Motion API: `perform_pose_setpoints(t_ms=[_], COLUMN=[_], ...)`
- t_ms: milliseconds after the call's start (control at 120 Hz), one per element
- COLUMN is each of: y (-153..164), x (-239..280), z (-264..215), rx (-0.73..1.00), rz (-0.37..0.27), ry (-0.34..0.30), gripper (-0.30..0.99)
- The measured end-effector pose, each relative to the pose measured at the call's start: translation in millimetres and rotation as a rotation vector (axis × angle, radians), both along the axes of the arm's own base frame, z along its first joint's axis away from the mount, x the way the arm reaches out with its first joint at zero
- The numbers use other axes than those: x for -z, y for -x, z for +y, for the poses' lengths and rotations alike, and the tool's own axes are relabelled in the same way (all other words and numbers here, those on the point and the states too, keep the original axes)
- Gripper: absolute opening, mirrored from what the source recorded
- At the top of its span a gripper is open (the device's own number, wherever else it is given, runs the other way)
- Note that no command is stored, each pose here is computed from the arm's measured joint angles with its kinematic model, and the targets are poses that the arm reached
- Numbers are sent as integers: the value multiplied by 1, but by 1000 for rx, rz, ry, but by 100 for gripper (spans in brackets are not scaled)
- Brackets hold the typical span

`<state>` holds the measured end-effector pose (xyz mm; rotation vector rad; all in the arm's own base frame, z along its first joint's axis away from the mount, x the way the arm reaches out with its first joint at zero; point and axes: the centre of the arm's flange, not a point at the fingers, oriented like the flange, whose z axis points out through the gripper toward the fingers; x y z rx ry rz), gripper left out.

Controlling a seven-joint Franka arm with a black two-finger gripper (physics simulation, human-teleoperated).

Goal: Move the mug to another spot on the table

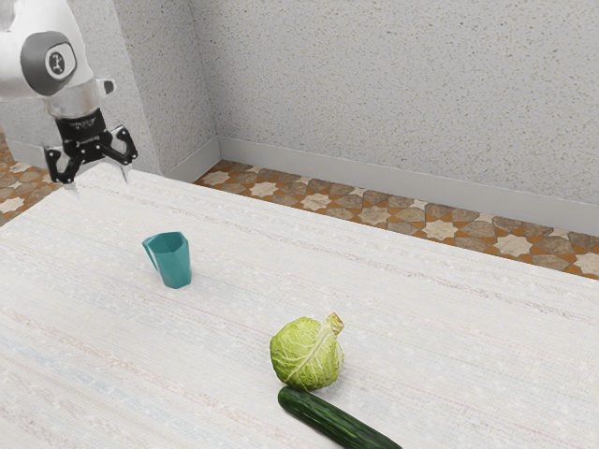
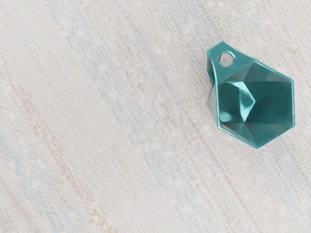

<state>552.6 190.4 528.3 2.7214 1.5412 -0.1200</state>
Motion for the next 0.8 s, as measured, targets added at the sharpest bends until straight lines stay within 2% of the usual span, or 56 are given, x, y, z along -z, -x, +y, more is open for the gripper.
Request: perform_pose_setpoints(t_ms=[83, 158, 358, 517, 800], y=[-18, -21, -29, -37, -41], x=[29, 56, 110, 129, 152], z=[-3, -1, 20, 33, 66], rx=[-150, -278, -543, -657, -753], rz=[-5, 1, -4, -36, -76], ry=[16, 22, -5, -26, -50], gripper=[69, 69, 68, 67, 65])
